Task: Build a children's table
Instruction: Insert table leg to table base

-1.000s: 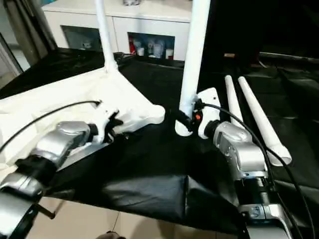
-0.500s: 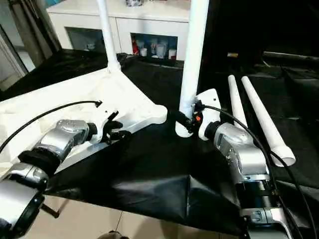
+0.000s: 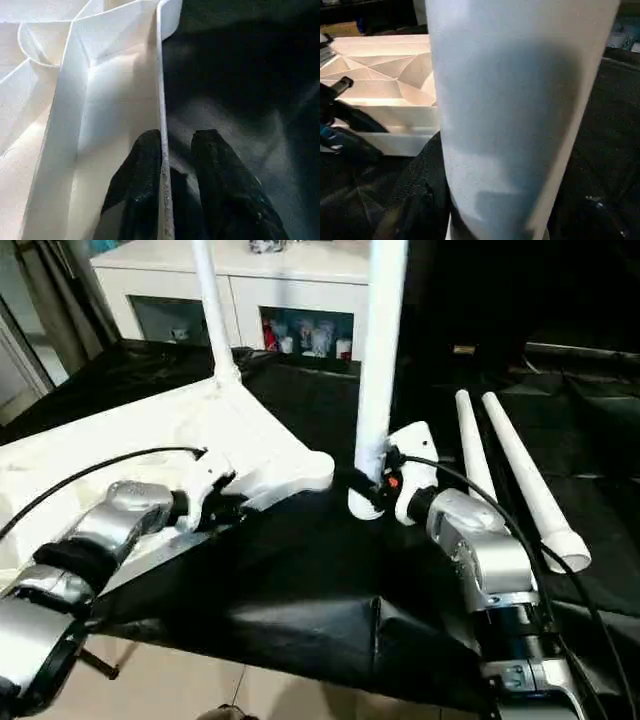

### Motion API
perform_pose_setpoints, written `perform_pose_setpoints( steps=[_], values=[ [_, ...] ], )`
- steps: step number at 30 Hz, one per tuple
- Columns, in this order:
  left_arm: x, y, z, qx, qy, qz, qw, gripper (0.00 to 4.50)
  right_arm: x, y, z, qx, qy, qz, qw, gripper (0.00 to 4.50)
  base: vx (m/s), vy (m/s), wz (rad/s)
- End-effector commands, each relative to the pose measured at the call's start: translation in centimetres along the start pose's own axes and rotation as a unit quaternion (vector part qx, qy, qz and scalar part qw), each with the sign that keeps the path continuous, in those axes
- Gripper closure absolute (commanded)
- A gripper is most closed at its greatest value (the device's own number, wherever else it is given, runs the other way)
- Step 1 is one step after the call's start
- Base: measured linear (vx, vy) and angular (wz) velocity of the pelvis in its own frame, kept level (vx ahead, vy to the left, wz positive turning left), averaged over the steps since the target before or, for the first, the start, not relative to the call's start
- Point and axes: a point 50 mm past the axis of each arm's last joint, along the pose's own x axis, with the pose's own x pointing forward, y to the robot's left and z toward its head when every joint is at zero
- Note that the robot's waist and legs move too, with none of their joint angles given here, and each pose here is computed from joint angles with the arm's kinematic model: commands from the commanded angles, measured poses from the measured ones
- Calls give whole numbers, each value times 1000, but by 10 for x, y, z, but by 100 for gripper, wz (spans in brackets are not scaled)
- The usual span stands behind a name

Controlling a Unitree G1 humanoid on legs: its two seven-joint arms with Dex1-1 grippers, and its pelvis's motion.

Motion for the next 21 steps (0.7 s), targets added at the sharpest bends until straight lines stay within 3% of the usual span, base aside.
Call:
perform_pose_setpoints(
  steps=[1,5,7,15,16,21],
  values=[
    [0,-7,-2,26,7,-45,999,361,-1,3,9,-15,-15,11,1000,257,0,0,0],
    [-10,-18,-5,50,8,-126,991,395,-3,8,12,-3,-24,56,998,257,0,0,0],
    [-16,-24,-9,55,22,-146,987,409,-6,15,9,-20,-6,106,994,257,0,0,0],
    [-18,-17,-8,79,8,-82,993,450,-7,19,5,-15,10,139,990,257,0,0,0],
    [-19,-17,-7,78,9,-80,994,404,-7,20,5,-14,11,141,990,257,0,0,0],
    [-22,-19,-2,88,13,-90,992,358,-6,21,7,-10,5,146,989,257,0,0,0]
  ],
)
